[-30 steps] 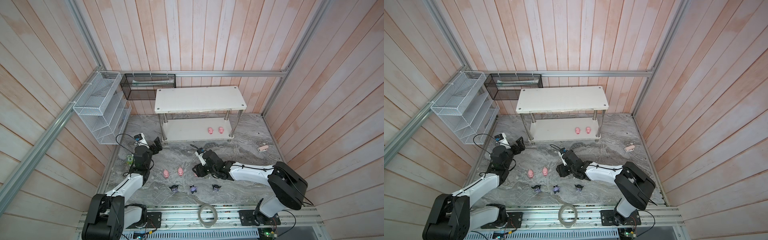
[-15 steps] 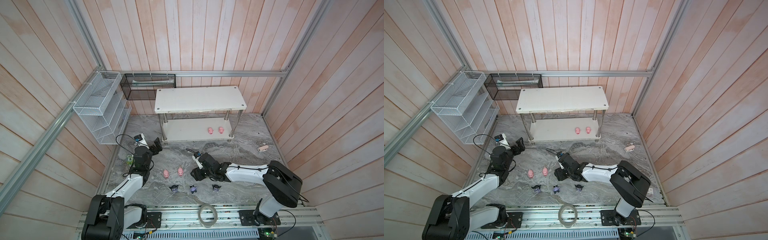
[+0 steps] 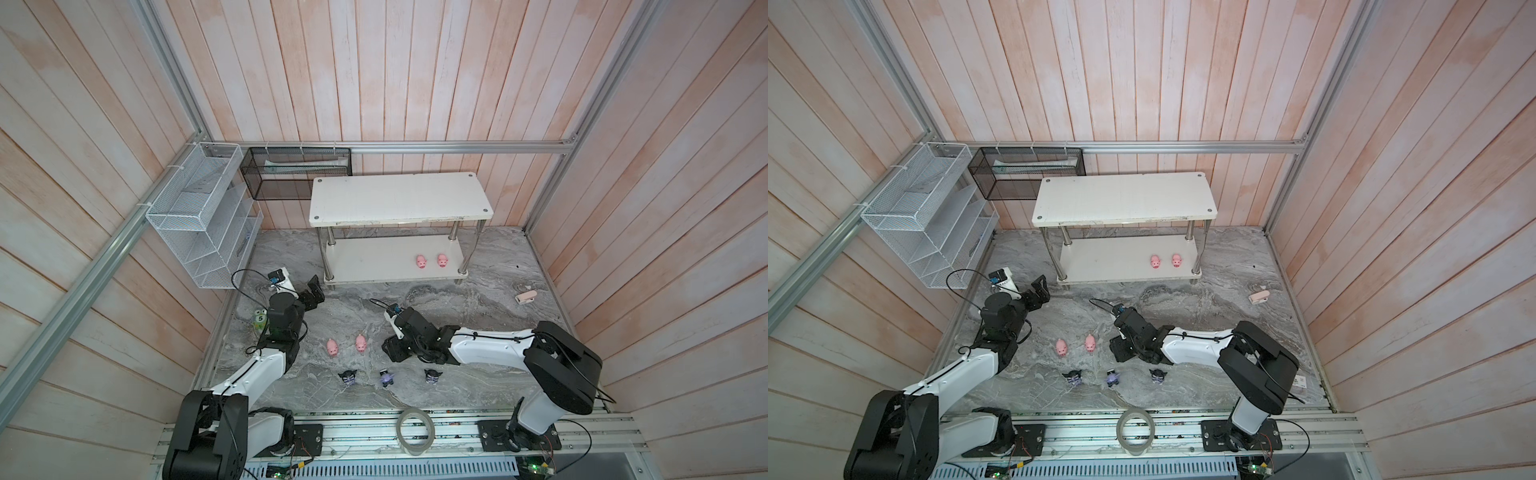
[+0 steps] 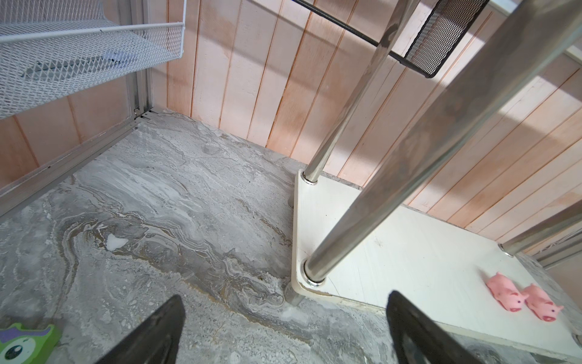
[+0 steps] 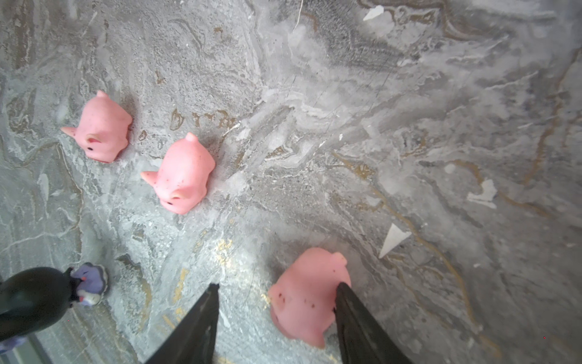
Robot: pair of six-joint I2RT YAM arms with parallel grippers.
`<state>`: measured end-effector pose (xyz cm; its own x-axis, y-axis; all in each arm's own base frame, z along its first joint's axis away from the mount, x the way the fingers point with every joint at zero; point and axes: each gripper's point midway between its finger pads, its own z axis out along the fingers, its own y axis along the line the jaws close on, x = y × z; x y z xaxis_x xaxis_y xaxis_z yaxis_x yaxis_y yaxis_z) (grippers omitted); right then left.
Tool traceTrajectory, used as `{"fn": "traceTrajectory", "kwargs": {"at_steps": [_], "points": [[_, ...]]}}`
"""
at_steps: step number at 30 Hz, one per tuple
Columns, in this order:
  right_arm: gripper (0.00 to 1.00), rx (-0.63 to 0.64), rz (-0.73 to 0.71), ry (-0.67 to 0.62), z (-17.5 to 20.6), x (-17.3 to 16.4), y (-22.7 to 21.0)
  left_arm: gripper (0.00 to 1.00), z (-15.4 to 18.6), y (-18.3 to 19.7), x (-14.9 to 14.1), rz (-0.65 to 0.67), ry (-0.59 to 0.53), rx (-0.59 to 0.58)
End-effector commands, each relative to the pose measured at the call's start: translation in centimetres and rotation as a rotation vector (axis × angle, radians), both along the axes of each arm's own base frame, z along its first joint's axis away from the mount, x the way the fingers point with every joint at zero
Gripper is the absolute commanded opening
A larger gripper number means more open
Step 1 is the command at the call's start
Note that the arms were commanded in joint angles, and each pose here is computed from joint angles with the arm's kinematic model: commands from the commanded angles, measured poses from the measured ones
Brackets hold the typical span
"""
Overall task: Organize plastic toys on shelves
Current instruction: Pick up the plastic toy from the center of the table.
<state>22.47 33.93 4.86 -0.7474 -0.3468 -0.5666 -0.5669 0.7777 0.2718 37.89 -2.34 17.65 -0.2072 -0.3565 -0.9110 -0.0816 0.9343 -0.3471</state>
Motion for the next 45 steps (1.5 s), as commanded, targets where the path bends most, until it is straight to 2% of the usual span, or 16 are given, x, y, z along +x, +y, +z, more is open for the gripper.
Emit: {"fn": "traceTrajectory", "kwargs": {"at_steps": [1,5,22,30,38,45], "points": [[0.59,-0.020,-0.024,0.000,0.2,-0.4,-0.8,1.00,-0.6,0.0,-0.4,0.003,0.010,-0.004],[0.59,-0.018,-0.044,-0.015,0.7,-0.3,-1.3,1.00,-0.7,0.0,-0.4,0.002,0.011,-0.006],[0.59,-0.092,-0.034,0.041,-2.9,-0.8,-1.7,1.00,-1.0,-0.1,-0.4,-0.003,0.016,-0.011],[0.57,-0.112,-0.027,0.035,-3.5,-0.4,-1.6,1.00,-1.0,-0.2,-0.4,-0.005,0.015,-0.014],[0.40,-0.133,-0.040,0.035,-3.8,0.0,-1.8,1.00,-0.9,-0.1,-0.4,-0.002,0.016,-0.009],[0.33,-0.128,-0.064,-0.006,-2.5,0.5,-2.2,1.00,-0.5,-0.1,-0.2,-0.002,0.010,-0.002]]}}
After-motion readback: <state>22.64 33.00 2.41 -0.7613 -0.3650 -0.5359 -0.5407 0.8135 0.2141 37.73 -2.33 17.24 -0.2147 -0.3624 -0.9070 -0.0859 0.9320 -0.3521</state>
